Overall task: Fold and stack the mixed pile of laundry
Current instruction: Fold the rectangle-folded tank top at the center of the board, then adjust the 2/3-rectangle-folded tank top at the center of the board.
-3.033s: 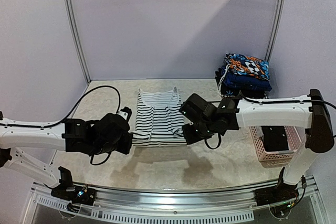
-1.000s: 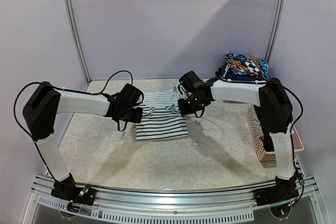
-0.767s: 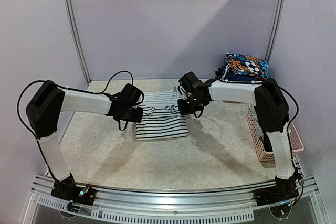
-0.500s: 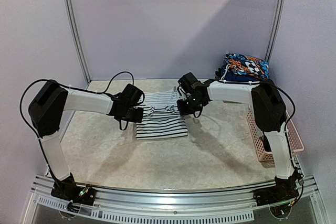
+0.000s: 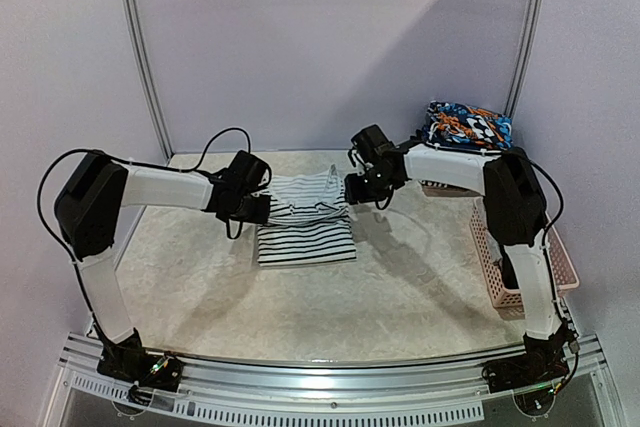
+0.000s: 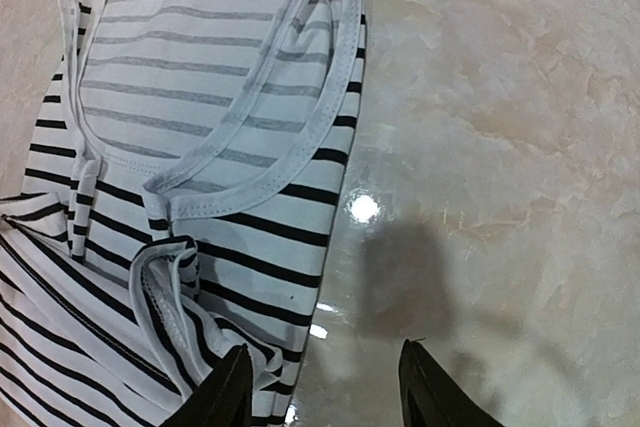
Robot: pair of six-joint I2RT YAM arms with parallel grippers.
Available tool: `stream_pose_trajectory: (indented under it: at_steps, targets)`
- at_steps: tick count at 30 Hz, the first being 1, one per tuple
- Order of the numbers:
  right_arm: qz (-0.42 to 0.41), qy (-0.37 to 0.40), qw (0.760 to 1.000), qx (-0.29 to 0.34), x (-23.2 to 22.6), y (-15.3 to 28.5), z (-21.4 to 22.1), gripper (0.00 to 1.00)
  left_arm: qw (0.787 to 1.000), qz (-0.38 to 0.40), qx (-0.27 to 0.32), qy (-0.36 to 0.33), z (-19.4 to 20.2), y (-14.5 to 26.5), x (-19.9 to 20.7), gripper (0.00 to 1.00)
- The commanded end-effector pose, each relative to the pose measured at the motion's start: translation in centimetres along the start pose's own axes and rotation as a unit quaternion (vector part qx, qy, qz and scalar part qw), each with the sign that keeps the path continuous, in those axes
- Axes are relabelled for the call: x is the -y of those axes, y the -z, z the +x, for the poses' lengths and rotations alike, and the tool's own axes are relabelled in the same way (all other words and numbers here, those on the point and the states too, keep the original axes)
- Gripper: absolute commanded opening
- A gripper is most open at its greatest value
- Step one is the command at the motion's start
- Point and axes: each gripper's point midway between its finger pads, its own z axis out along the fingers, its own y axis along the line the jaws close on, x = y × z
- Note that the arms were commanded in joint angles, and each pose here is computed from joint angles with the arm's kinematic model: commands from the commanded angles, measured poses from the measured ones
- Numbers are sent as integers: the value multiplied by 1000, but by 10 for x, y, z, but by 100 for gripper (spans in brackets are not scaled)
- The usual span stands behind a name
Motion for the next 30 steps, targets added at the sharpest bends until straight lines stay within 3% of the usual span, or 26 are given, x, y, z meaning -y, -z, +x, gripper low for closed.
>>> stream_pose_trajectory:
  at_steps: [1,4,10,20,30]
  targets:
    - [-28,9,999,41,-9,37,-19,52,998,33,50,10,-28,33,5,52]
    - [-65,16,996,51,-22,54,-12,52,997,51,50,7,-22,42,12,51]
    - [-134,70,988,37,-60,73,18,40,995,92,47,-2,-2,62,26,41]
    - [-207,77,975,-25,-114,34,62,24,986,164,27,-20,23,61,67,26]
    - [-165,38,984,-59,-102,-11,71,20,980,196,2,-36,45,50,90,24]
